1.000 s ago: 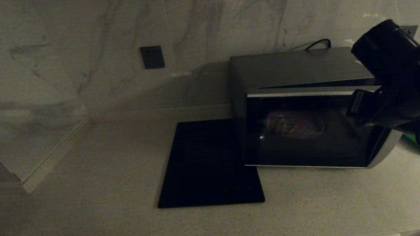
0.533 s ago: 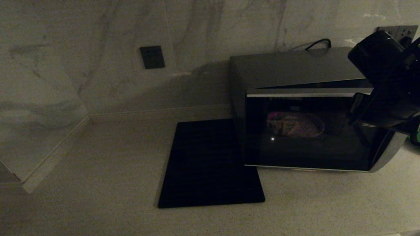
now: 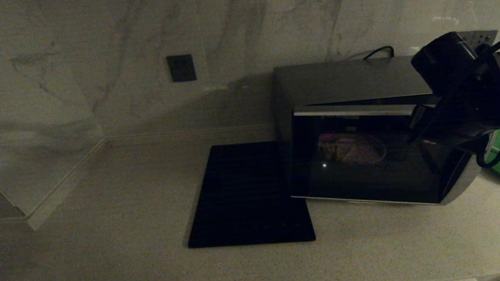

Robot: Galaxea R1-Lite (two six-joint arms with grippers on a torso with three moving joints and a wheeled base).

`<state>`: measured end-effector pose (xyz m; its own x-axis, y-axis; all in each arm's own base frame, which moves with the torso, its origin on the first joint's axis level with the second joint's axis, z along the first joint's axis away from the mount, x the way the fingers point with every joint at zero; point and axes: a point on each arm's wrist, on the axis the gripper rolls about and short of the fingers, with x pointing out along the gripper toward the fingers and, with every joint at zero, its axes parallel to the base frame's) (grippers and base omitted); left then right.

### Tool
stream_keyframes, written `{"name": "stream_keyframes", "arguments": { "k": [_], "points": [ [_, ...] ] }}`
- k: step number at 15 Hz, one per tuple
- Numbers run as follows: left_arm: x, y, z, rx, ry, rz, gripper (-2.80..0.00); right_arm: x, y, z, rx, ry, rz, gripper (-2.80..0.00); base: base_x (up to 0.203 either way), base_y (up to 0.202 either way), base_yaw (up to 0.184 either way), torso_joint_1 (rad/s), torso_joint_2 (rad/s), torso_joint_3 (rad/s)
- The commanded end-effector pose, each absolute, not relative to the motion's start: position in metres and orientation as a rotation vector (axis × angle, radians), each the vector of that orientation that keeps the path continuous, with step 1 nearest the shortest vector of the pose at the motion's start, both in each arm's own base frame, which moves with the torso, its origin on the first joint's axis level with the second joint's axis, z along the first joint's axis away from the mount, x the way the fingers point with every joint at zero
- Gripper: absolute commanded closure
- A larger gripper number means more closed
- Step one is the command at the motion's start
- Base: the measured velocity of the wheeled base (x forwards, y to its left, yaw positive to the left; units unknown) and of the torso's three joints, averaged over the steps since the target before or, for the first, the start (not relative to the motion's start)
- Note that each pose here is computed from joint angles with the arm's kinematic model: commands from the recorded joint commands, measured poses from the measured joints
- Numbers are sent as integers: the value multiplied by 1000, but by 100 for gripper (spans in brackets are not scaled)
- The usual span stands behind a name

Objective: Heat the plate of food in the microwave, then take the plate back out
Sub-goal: Close the microwave oven

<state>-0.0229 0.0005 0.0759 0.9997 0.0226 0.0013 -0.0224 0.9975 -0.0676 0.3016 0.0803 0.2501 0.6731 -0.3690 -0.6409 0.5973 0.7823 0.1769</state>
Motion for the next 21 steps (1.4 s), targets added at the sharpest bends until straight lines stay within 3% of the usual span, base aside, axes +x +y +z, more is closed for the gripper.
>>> {"name": "stream_keyframes", "arguments": {
  "k": [1, 21],
  "points": [
    [-23, 1, 76, -69, -2, 23, 0, 302, 80, 250, 396, 622, -565, 0, 0, 0, 0, 0, 0, 0],
    [-23, 1, 76, -69, -2, 23, 0, 323, 83, 245, 441, 527, -532, 0, 0, 0, 0, 0, 0, 0]
  ]
}}
